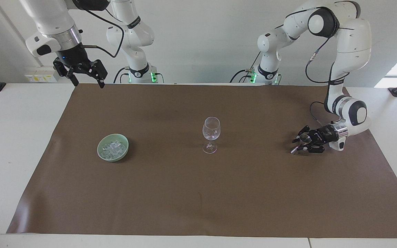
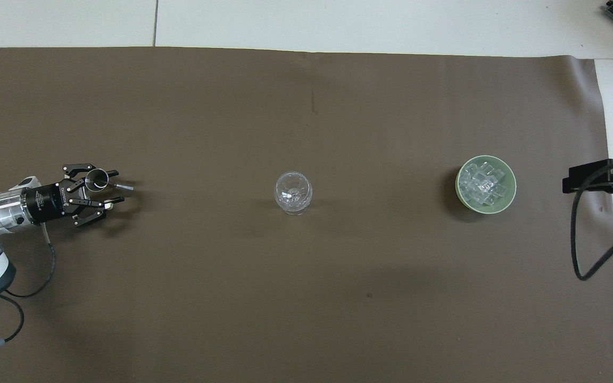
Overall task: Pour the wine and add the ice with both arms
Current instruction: 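Close the left gripper around the silver jigger, then lift the jigger with the left gripper and carry it over the glass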
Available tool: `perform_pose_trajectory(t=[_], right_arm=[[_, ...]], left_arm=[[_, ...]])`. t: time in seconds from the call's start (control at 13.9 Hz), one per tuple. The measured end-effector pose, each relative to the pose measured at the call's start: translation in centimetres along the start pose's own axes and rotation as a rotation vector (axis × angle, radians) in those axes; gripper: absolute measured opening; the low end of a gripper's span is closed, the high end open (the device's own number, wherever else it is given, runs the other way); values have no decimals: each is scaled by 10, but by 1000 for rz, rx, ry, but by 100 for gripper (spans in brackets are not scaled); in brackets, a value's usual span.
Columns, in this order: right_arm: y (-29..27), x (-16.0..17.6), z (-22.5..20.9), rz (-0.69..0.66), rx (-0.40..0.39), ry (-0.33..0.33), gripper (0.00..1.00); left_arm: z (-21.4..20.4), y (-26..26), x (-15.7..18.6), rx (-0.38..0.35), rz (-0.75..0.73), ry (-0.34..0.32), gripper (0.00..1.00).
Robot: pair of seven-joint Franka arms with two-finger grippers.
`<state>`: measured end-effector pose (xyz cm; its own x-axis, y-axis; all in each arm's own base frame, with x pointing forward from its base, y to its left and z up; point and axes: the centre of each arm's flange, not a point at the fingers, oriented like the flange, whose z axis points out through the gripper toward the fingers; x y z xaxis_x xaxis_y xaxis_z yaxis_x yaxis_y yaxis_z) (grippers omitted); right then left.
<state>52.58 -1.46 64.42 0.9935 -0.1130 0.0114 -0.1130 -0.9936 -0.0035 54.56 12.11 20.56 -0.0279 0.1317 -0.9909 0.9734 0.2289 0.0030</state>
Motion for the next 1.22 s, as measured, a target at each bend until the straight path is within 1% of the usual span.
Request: perform_pose_trajectory(t=[0.07,0.5,0.79,1.0,1.22], right_arm=[[0,0,0,0,0,0,100],[0,0,0,0,0,0,100],[0,0,0,0,0,0,100],[0,0,0,0,0,0,100],[0,0,0,0,0,0,100]], left_arm=[[-1,0,0,-2,0,1,22],[-4,1,0,-10,0,2,22],[-5,8,-8,-10,21,-7,22],[-3,17,-29,1,28,-15,22],[6,23,-66,20,33,-11,22]])
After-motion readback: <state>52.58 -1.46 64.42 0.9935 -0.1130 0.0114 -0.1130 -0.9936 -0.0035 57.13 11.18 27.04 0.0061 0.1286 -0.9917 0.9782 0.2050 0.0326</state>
